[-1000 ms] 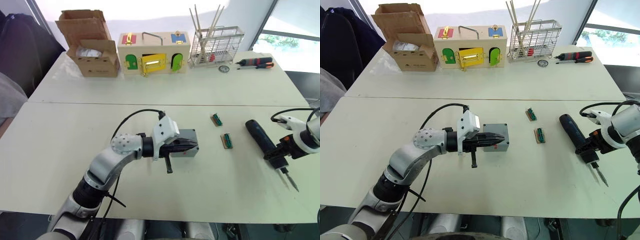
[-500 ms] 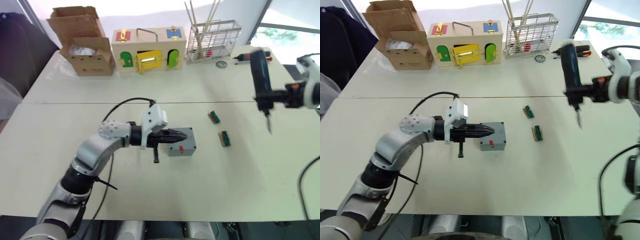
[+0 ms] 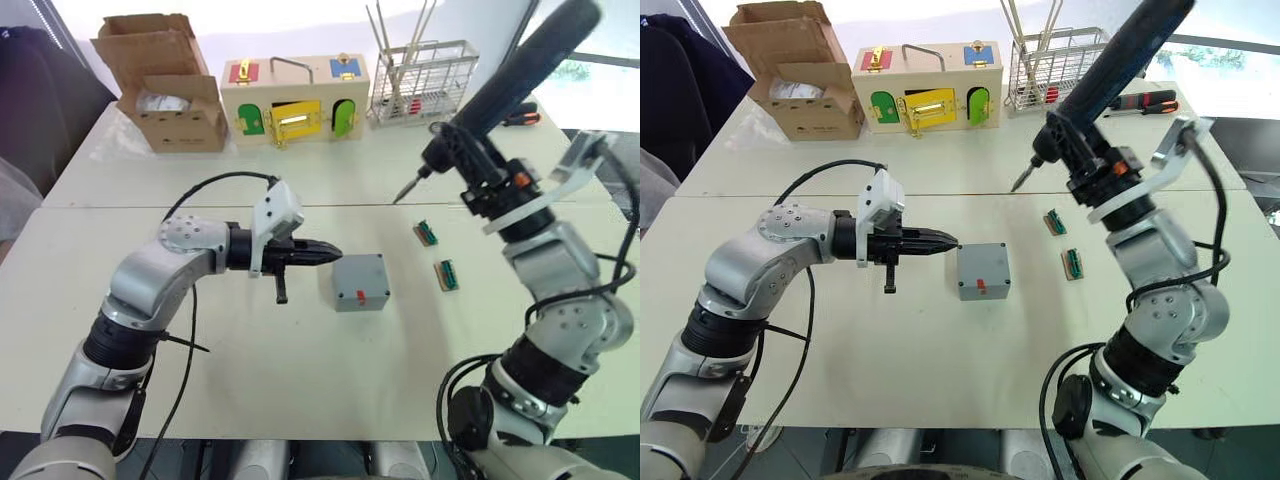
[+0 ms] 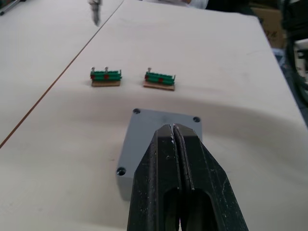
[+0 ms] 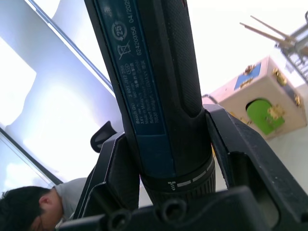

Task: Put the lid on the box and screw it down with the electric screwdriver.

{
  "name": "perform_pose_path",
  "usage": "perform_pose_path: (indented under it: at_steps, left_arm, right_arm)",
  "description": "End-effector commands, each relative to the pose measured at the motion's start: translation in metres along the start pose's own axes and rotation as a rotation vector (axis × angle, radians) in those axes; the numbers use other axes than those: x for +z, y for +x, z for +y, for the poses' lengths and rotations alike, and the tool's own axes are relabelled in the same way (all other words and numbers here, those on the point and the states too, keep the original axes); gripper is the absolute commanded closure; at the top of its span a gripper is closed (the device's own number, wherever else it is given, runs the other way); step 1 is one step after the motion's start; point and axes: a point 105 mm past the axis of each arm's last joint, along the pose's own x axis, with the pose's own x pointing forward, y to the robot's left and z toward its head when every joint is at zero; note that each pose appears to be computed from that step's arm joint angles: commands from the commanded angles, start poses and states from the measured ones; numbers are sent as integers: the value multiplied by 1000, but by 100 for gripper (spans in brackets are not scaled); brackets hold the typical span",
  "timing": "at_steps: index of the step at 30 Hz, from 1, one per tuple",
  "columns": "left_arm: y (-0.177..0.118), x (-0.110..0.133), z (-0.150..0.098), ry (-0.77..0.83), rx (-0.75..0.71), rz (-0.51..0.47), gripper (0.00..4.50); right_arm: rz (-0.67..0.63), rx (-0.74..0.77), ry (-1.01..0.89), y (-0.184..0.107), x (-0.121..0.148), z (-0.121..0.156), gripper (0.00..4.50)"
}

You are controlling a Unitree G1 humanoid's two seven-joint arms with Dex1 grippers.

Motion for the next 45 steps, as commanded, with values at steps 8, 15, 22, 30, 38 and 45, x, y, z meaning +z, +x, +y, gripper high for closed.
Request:
perform_pose_path:
  at_steps: [8, 15, 22, 30, 38, 45]
  left_arm:
    - [33, -18, -1, -44, -17, -11, 450]
    - [45, -32, 1, -60, -29, 11, 450]
    - [48, -48, 5, 28, -34, 107, 450]
    - [49, -44, 2, 35, -51, 99, 450]
    - [47, -45, 2, 34, -52, 103, 450]
    - [49, -49, -1, 38, -58, 120, 450]
  right_arm:
    - [34, 131, -140, -1, -12, 24, 268]
    - [69, 107, -180, -10, -27, 14, 268]
    - [83, 88, -197, -17, -36, 7, 268]
    - [107, 79, -201, -22, -48, 6, 268]
    - [181, 119, -251, -24, -64, 9, 268]
    - [335, 209, -347, -28, -92, 12, 268]
